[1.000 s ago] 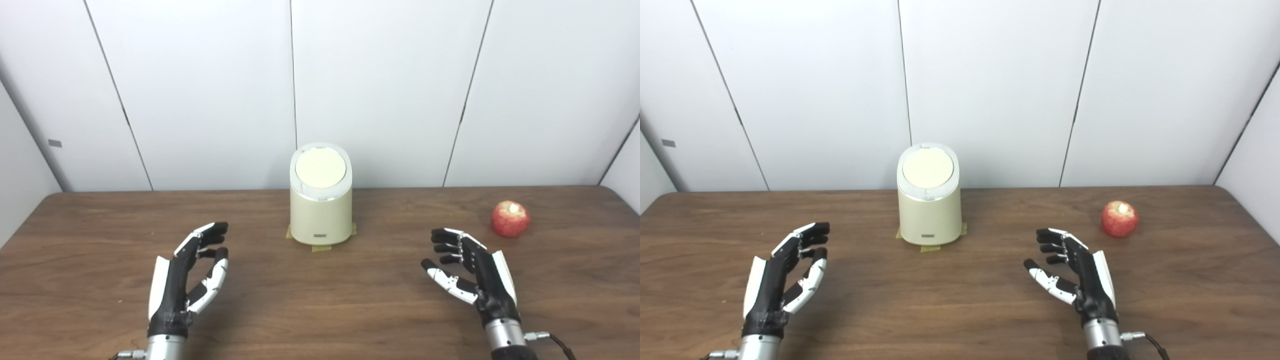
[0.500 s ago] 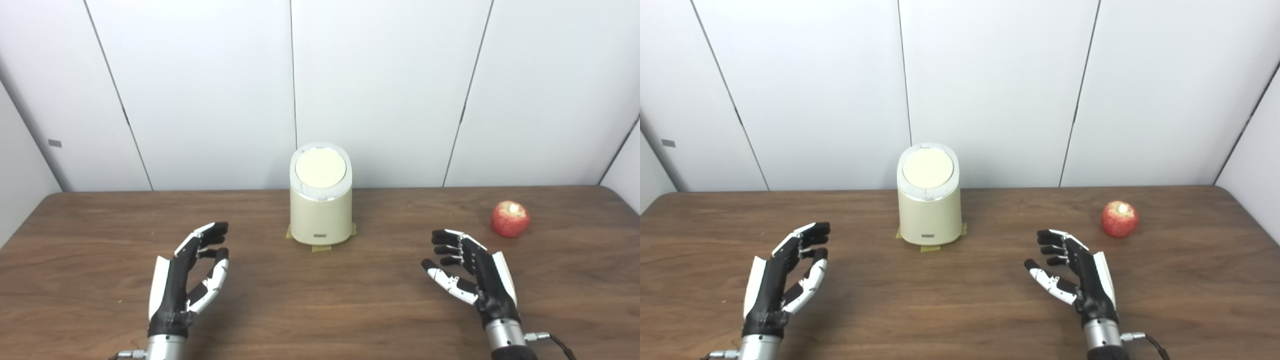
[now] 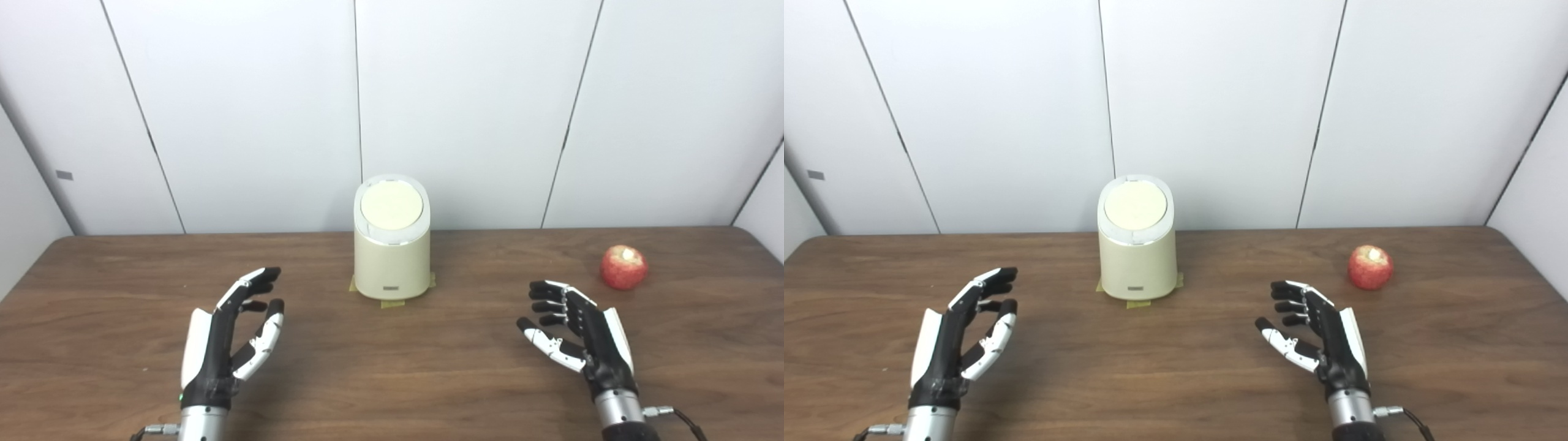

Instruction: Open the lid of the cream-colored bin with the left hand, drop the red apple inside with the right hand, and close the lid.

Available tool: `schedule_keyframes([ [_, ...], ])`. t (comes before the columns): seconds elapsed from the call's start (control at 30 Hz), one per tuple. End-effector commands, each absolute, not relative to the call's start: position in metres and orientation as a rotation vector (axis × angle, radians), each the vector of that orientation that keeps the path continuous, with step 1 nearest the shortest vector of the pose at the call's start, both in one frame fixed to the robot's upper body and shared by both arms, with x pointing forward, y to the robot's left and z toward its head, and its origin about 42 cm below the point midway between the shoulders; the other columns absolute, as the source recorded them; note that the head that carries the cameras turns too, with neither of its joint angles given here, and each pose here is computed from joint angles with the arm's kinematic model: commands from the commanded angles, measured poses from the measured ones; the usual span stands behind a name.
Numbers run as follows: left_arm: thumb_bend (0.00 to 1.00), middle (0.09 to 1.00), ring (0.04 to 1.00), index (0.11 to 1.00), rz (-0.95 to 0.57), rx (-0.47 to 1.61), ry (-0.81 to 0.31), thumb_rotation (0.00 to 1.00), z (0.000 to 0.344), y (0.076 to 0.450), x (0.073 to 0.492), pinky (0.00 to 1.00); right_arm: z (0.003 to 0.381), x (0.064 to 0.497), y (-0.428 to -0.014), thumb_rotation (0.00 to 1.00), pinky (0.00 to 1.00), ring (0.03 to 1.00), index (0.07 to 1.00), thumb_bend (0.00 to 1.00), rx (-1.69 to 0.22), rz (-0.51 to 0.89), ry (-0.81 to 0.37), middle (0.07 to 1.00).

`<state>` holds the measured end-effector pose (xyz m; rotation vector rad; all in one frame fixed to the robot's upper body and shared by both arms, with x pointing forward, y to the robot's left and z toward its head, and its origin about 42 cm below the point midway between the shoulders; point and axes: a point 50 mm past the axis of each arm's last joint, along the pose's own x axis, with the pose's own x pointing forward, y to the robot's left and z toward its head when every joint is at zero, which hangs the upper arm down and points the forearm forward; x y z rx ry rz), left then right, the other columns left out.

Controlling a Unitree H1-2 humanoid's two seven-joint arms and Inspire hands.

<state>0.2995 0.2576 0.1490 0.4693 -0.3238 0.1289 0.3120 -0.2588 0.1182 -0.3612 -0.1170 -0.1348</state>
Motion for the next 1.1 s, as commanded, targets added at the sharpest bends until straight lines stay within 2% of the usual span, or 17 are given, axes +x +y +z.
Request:
schedule_keyframes([
  [0.0, 0.45, 0.855, 0.841, 0.845, 0.131, 0.412, -0.427, 0.55, 0.191, 0.251, 0.32, 0.76, 0.126, 0.317, -0.256, 0.14, 0.59, 0.672, 0.681, 0.26, -0.356, -0.134, -0.173, 0.696],
  [0.1, 0.56, 0.935, 0.926, 0.921, 0.131, 0.394, -0.428, 0.62, 0.209, 0.246, 0.331, 0.87, 0.127, 0.316, -0.255, 0.13, 0.6, 0.675, 0.685, 0.26, -0.356, -0.136, -0.163, 0.698],
  [0.13, 0.57, 0.946, 0.937, 0.932, 0.125, 0.395, -0.419, 0.63, 0.216, 0.244, 0.336, 0.88, 0.127, 0.316, -0.255, 0.13, 0.6, 0.676, 0.686, 0.26, -0.361, -0.138, -0.162, 0.699],
  [0.17, 0.64, 0.978, 0.968, 0.97, 0.12, 0.397, -0.411, 0.66, 0.221, 0.243, 0.339, 0.92, 0.127, 0.316, -0.255, 0.14, 0.6, 0.681, 0.685, 0.26, -0.365, -0.138, -0.161, 0.701],
  [0.2, 0.66, 0.989, 0.979, 0.983, 0.115, 0.392, -0.398, 0.67, 0.225, 0.241, 0.343, 0.93, 0.127, 0.316, -0.255, 0.14, 0.6, 0.682, 0.685, 0.26, -0.361, -0.138, -0.162, 0.702],
  [0.37, 0.89, 1.0, 1.0, 1.0, 0.056, 0.439, -0.34, 0.64, 0.251, 0.227, 0.362, 0.99, 0.128, 0.317, -0.254, 0.13, 0.6, 0.676, 0.684, 0.26, -0.361, -0.135, -0.17, 0.699],
  [0.47, 0.95, 1.0, 1.0, 1.0, 0.016, 0.44, -0.322, 0.62, 0.265, 0.215, 0.372, 1.0, 0.127, 0.317, -0.254, 0.12, 0.6, 0.675, 0.685, 0.25, -0.364, -0.132, -0.174, 0.699],
  [0.53, 0.96, 1.0, 1.0, 1.0, 0.012, 0.447, -0.319, 0.6, 0.274, 0.206, 0.38, 1.0, 0.128, 0.317, -0.254, 0.11, 0.59, 0.672, 0.682, 0.26, -0.366, -0.132, -0.173, 0.695],
  [0.7, 0.85, 1.0, 1.0, 1.0, 0.009, 0.498, -0.288, 0.56, 0.295, 0.185, 0.395, 1.0, 0.128, 0.316, -0.253, 0.1, 0.59, 0.674, 0.683, 0.25, -0.375, -0.135, -0.172, 0.696],
  [0.87, 0.85, 1.0, 1.0, 1.0, 0.01, 0.537, -0.293, 0.51, 0.31, 0.163, 0.409, 1.0, 0.128, 0.316, -0.253, 0.13, 0.61, 0.68, 0.689, 0.26, -0.359, -0.14, -0.16, 0.701],
  [0.97, 0.86, 1.0, 1.0, 1.0, 0.005, 0.544, -0.291, 0.51, 0.318, 0.15, 0.42, 1.0, 0.128, 0.315, -0.253, 0.17, 0.61, 0.683, 0.691, 0.27, -0.358, -0.14, -0.157, 0.703],
  [1.07, 0.85, 1.0, 1.0, 1.0, 0.002, 0.578, -0.278, 0.53, 0.322, 0.139, 0.433, 1.0, 0.129, 0.315, -0.252, 0.17, 0.6, 0.68, 0.69, 0.26, -0.368, -0.141, -0.161, 0.7],
])
